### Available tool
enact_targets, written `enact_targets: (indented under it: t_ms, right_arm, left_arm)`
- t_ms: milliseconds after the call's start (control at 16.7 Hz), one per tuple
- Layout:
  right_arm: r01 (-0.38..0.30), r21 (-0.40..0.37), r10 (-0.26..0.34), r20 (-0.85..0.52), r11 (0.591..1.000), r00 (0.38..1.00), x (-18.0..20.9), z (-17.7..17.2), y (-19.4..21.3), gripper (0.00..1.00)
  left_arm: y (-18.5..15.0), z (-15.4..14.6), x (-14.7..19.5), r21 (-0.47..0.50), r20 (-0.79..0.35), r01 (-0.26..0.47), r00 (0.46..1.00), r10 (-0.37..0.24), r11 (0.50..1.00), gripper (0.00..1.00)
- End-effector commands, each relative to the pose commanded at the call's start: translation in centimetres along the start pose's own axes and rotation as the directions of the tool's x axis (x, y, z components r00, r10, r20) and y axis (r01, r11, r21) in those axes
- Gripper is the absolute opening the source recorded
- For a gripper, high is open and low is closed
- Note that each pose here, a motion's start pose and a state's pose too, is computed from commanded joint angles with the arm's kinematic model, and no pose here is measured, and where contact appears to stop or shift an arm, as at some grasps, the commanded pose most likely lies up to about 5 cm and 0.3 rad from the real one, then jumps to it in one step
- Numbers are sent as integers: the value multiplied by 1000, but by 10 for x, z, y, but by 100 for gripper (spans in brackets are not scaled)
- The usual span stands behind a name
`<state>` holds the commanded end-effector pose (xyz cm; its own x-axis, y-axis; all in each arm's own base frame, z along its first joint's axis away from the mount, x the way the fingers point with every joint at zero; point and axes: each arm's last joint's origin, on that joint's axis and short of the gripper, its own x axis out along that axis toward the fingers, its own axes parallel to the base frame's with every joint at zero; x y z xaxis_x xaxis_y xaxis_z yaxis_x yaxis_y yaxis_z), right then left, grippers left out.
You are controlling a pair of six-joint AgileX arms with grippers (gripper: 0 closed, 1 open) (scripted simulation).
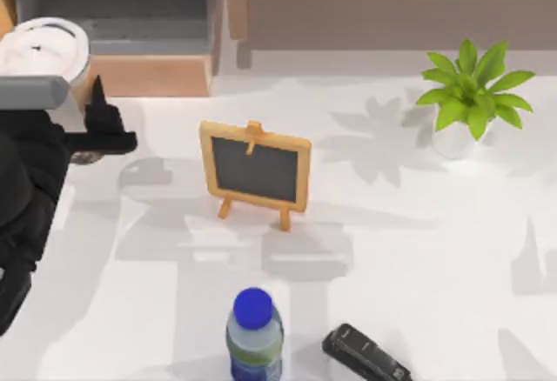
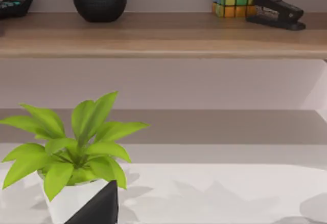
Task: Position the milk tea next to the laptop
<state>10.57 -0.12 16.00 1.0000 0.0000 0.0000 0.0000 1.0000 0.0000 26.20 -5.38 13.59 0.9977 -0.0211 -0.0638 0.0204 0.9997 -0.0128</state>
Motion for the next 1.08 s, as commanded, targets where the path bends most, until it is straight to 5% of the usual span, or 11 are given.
enact_targets:
  t_ms: [600,1080]
  right_arm:
    - [0,0,0,0,1000,1000,0,0,0,100]
    - [0,0,0,0,1000,1000,0,0,0,100]
  left_arm:
    - [60,34,-23,13,81,-7,997,6,1000,0]
    - [86,6,-50,12,-92,6,996,-5,1000,0]
